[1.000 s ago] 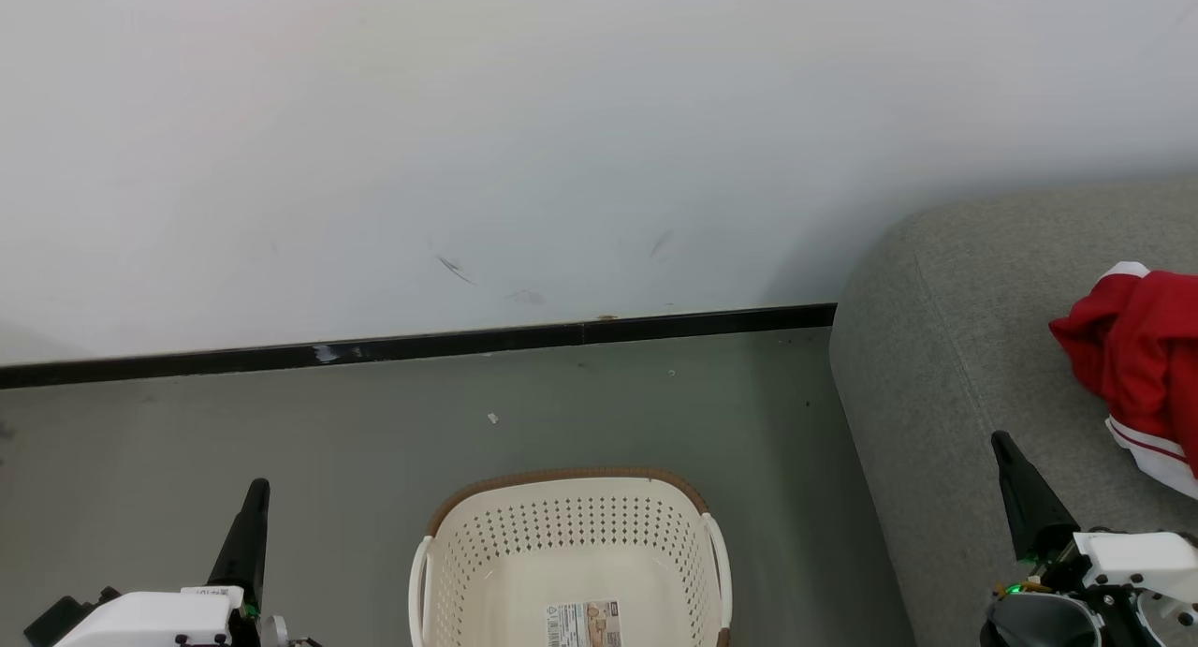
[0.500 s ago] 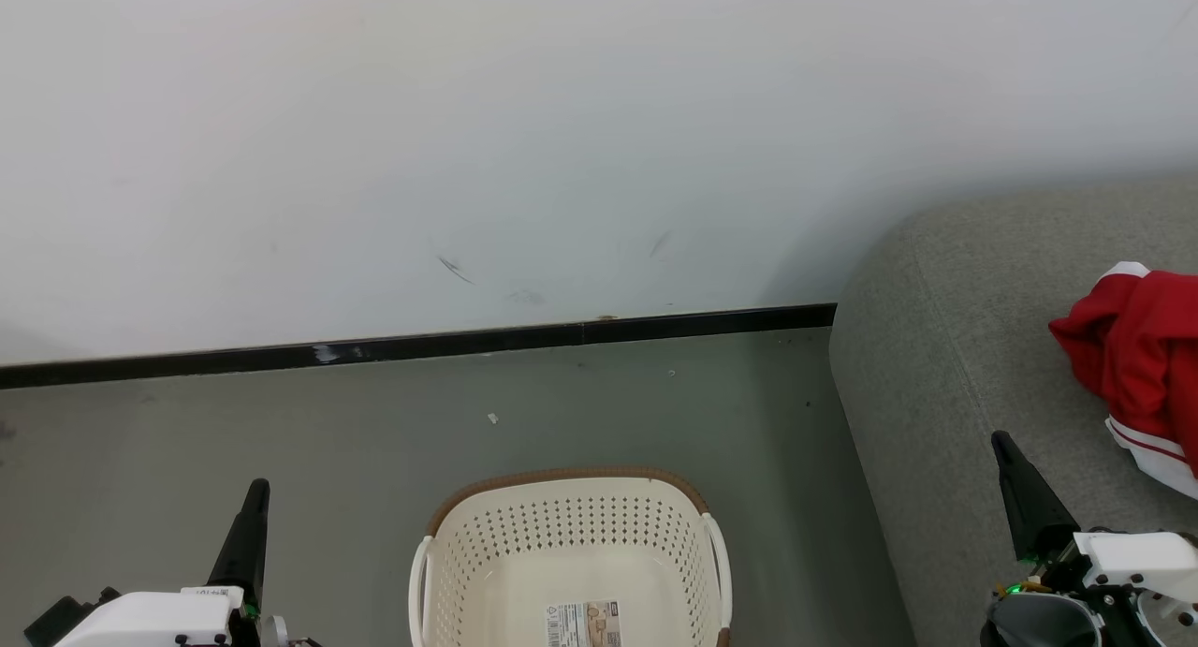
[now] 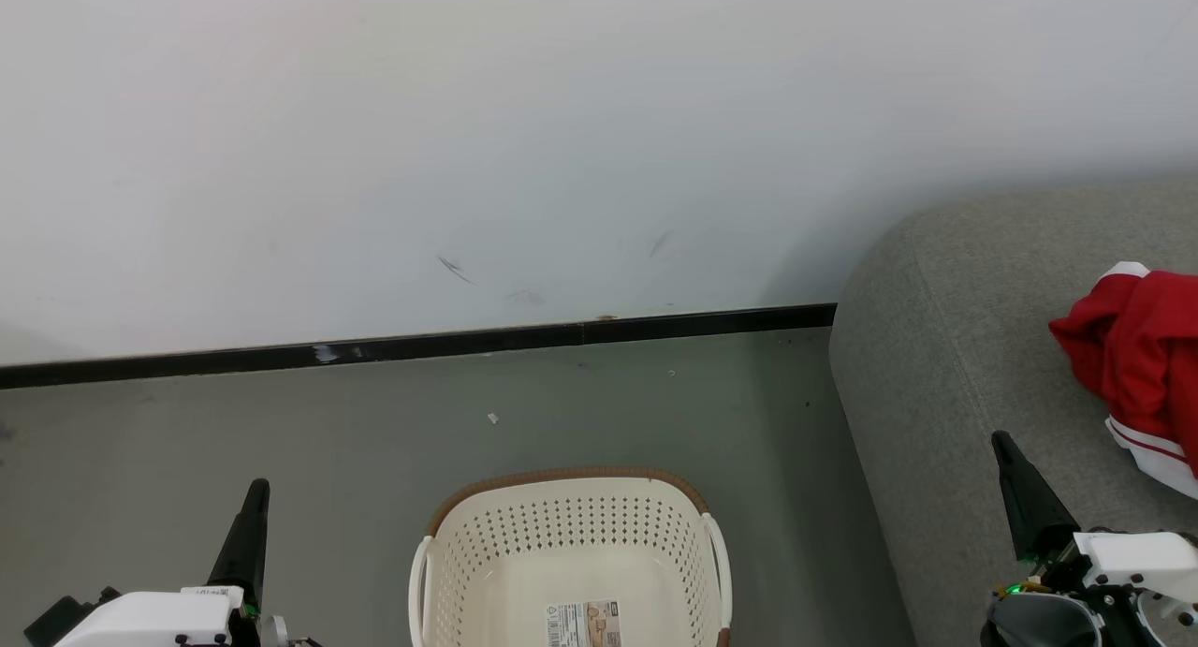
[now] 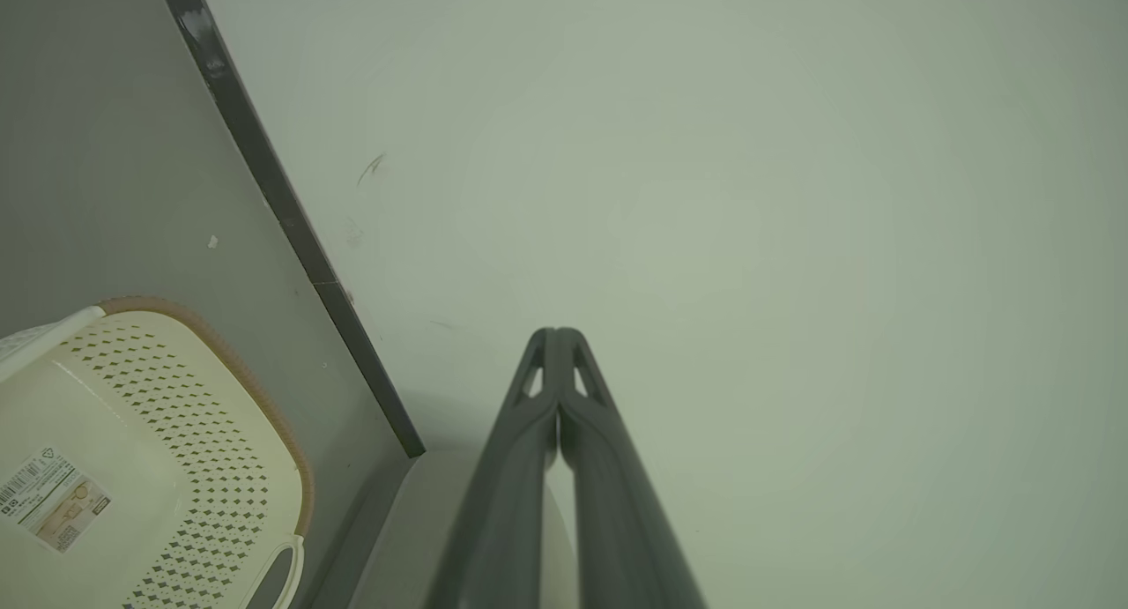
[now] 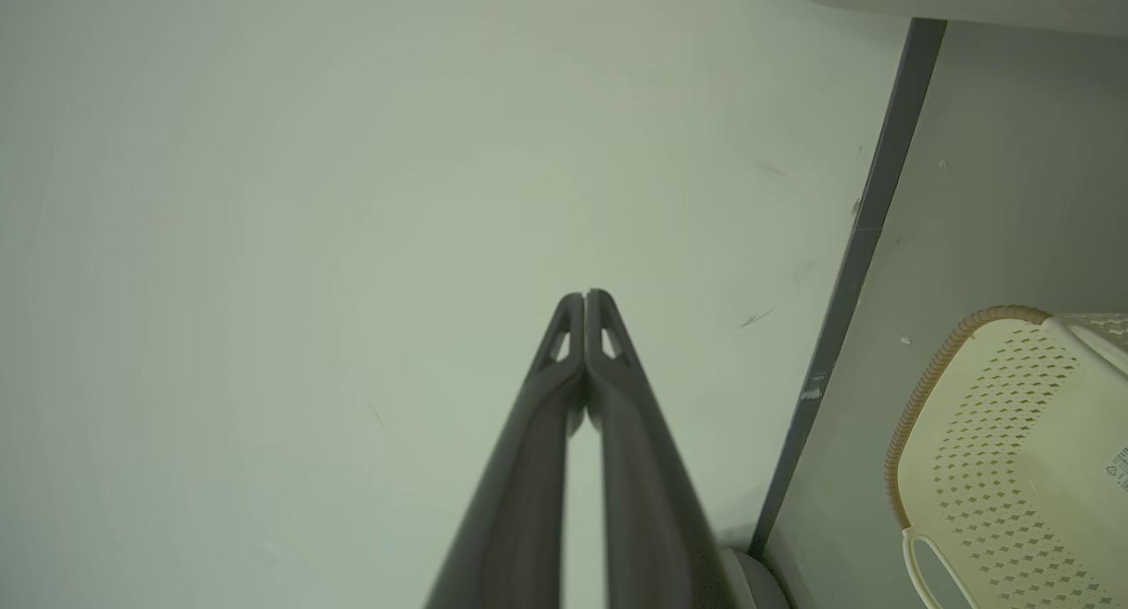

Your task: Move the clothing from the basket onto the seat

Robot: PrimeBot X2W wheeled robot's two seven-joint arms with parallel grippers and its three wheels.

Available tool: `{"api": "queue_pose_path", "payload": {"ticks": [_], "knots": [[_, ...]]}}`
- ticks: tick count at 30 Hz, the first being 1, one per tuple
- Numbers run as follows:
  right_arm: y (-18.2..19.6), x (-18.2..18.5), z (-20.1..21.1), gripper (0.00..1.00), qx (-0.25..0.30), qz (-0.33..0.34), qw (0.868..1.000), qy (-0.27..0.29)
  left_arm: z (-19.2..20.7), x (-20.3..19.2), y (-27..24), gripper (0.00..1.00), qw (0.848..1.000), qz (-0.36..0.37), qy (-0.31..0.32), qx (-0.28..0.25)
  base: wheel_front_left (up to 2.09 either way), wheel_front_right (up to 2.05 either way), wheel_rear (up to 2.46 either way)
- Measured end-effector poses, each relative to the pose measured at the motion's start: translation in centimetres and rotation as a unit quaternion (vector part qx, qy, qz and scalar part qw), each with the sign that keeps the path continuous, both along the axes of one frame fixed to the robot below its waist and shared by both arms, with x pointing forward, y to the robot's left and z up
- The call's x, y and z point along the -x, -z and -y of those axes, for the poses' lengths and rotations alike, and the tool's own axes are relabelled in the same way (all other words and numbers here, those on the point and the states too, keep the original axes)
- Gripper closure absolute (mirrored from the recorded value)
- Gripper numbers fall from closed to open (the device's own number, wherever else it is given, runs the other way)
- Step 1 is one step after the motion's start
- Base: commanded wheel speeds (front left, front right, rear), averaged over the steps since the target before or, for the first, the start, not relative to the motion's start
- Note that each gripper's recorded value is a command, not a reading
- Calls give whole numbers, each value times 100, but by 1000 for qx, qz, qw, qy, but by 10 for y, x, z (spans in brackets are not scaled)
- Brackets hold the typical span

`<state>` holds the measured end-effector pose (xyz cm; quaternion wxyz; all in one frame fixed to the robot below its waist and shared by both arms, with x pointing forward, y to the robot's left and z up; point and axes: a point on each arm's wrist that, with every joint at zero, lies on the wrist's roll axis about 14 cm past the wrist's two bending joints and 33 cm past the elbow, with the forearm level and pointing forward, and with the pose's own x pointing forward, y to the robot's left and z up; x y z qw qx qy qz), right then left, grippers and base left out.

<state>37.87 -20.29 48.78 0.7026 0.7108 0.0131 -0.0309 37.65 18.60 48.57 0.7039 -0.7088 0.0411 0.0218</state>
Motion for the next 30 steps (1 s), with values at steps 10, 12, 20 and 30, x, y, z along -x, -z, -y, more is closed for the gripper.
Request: {"api": "queue_pose_path", "payload": {"ticks": [10,12,20,30], "knots": [[0,0,0,100,0,0,1000,0,0,-1,-1,100,1000,1,0,0,0,0,0],[0,0,0,100,0,0,1000,0,0,-1,-1,100,1000,1,0,0,0,0,0],[0,0,0,100,0,0,1000,0,0,-1,-1,100,1000,1,0,0,0,0,0],[0,0,0,100,0,0,1000,0,0,-1,-1,100,1000,1,0,0,0,0,0]]}}
